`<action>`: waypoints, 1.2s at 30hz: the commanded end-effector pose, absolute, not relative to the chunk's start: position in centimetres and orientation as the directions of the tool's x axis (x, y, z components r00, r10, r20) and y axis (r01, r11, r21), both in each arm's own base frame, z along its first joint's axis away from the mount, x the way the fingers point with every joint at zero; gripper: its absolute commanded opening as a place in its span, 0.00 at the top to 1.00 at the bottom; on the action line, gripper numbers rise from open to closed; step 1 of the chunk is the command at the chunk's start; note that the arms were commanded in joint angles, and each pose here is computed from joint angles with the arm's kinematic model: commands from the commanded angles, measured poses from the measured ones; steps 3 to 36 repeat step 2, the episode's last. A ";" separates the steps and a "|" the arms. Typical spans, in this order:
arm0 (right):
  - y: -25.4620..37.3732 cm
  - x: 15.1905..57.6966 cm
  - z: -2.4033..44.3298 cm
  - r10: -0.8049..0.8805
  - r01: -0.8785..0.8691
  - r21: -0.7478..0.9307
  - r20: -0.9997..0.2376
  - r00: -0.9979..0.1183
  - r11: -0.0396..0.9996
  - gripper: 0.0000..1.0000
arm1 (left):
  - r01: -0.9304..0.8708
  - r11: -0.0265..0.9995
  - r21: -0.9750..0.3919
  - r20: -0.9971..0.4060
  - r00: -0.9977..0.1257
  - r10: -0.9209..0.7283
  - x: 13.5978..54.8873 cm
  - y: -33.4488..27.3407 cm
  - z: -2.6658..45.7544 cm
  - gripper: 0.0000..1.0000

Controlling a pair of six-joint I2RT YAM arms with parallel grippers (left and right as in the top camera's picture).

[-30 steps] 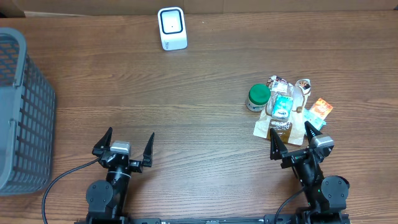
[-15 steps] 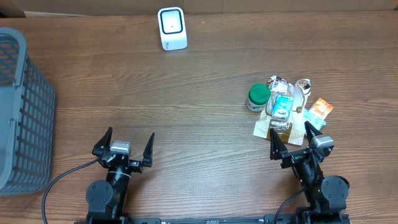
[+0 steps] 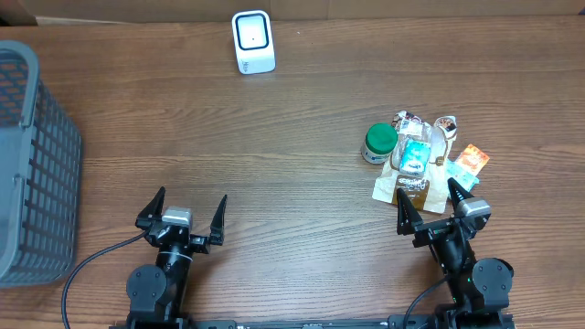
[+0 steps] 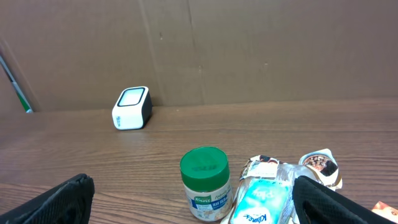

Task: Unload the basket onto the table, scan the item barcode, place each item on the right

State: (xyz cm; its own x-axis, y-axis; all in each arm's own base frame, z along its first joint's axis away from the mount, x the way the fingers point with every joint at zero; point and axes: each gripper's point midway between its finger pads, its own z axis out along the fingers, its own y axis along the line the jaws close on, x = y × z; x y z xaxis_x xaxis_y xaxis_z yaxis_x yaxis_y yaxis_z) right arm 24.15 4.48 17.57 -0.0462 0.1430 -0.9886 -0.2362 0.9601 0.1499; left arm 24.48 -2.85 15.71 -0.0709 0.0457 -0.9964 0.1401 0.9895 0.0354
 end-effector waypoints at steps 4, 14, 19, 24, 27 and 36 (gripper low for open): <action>4.6 24.1 17.4 0.142 -0.242 0.148 -0.989 -0.041 0.959 0.00 | 0.146 0.988 0.048 -0.996 -0.064 0.057 24.4 -3.0 15.7 0.00; 4.6 24.1 17.4 0.142 -0.242 0.148 -0.989 -0.041 0.959 0.00 | 0.146 0.988 0.048 -0.996 -0.064 0.057 24.4 -3.0 15.7 0.00; 4.6 24.1 17.4 0.142 -0.242 0.148 -0.989 -0.041 0.959 0.00 | 0.146 0.988 0.048 -0.996 -0.064 0.057 24.4 -3.0 15.7 0.00; 4.6 24.1 17.4 0.142 -0.242 0.148 -0.989 -0.041 0.959 0.00 | 0.146 0.988 0.048 -0.996 -0.064 0.057 24.4 -3.0 15.7 0.00; 4.6 24.1 17.4 0.142 -0.242 0.148 -0.989 -0.041 0.959 0.00 | 0.146 0.988 0.048 -0.996 -0.064 0.057 24.4 -3.0 15.7 0.00; 4.6 24.1 17.4 0.142 -0.242 0.148 -0.989 -0.041 0.959 0.00 | 0.146 0.988 0.048 -0.996 -0.064 0.057 24.4 -3.0 15.7 0.00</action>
